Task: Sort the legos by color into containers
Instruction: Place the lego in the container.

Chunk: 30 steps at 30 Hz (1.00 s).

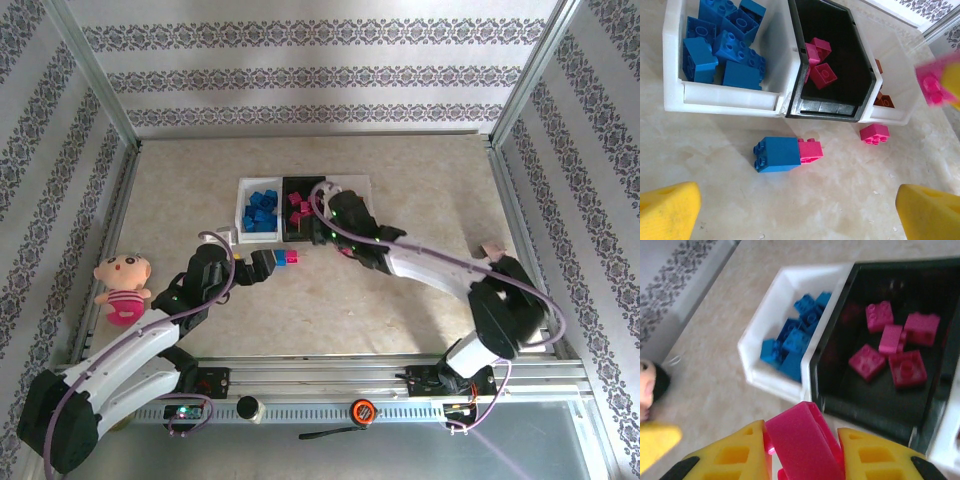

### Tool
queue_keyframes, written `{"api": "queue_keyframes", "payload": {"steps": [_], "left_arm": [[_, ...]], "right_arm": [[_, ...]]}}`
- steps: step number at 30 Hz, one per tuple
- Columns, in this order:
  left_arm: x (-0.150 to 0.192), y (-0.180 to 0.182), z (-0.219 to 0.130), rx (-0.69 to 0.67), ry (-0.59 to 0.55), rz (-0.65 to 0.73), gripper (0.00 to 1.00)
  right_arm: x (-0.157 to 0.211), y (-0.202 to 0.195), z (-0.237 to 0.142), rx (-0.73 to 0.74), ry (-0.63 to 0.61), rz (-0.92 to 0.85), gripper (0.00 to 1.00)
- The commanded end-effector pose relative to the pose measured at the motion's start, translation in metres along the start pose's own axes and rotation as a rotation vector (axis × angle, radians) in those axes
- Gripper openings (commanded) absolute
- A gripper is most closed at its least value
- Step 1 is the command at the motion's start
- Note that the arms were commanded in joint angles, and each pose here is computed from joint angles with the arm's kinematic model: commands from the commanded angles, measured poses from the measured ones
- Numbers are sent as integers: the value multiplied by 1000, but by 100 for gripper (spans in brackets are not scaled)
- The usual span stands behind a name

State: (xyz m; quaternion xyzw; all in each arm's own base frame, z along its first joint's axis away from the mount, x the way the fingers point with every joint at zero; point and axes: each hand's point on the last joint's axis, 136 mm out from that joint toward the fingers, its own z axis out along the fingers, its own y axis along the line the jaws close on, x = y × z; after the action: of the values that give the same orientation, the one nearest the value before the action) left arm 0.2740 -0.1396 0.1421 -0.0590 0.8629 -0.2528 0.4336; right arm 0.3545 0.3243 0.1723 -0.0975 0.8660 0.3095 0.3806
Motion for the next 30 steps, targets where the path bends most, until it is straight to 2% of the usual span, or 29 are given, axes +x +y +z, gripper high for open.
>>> {"api": "queue_keyframes", "payload": {"steps": [1, 7, 9, 12, 16, 22, 30], "left_arm": [[8, 9, -4, -30, 24, -10, 100], [13, 10, -5, -21, 33, -16, 100], [14, 9, -6, -13, 35, -16, 100], [16, 8, -5, -5, 44, -13, 100], [18, 8, -6, -5, 51, -11, 100], [17, 9, -5, -1, 39, -19, 100], [19, 9, -2, 6, 36, -33, 100]], "right_arm": [[-11, -24, 28, 74, 25, 8, 25], [-32, -39, 69, 85, 41, 51, 30], [-38, -39, 76, 66, 46, 61, 37], [-48, -36, 73, 56, 29, 61, 56], [-56, -29, 48, 46, -5, 34, 63], [-34, -23, 3, 30, -4, -6, 66], [43, -45, -47, 93, 66, -50, 69]]}}
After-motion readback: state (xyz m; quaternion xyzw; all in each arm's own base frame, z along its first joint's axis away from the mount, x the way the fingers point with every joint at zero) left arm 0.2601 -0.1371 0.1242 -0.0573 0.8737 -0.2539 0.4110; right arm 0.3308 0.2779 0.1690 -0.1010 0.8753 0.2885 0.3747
